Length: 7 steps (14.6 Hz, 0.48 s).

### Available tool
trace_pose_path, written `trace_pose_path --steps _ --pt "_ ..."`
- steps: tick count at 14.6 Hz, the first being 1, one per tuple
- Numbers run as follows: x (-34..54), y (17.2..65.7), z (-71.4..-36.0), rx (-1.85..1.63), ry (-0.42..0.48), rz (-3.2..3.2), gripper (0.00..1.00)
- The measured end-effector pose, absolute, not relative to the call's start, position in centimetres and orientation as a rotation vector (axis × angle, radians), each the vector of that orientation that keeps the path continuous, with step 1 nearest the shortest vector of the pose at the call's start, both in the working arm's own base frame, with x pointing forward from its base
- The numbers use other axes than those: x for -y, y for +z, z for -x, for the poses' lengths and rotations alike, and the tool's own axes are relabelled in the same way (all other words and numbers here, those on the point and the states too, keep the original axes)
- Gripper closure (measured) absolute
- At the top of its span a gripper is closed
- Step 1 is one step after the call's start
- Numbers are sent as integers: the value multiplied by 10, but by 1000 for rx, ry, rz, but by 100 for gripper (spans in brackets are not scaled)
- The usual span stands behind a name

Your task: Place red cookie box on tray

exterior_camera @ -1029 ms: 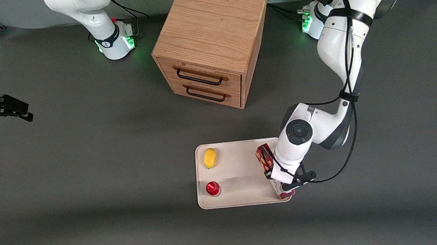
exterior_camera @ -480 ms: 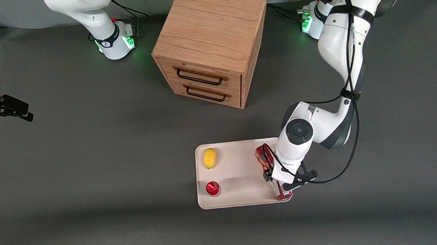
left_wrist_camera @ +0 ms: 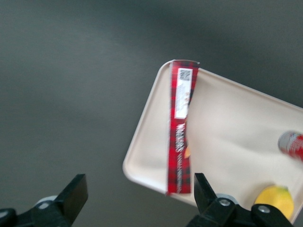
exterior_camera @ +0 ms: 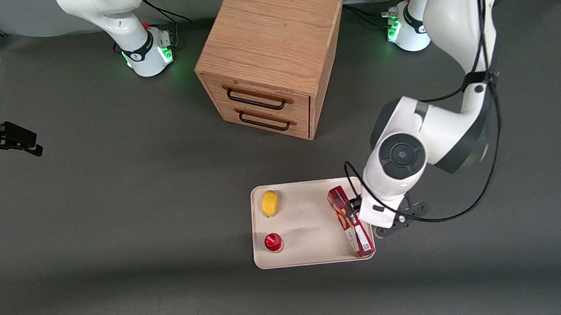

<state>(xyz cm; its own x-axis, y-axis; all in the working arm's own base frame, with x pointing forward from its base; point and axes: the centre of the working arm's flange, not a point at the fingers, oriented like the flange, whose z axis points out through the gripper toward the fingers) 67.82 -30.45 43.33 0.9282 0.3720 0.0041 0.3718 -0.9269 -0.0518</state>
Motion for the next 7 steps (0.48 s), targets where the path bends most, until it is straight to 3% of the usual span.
trace_pose_path --steps 3,7 --pt "230 501 -677 373 14 3067 0" --pt "118 538 -642 211 56 3028 0"
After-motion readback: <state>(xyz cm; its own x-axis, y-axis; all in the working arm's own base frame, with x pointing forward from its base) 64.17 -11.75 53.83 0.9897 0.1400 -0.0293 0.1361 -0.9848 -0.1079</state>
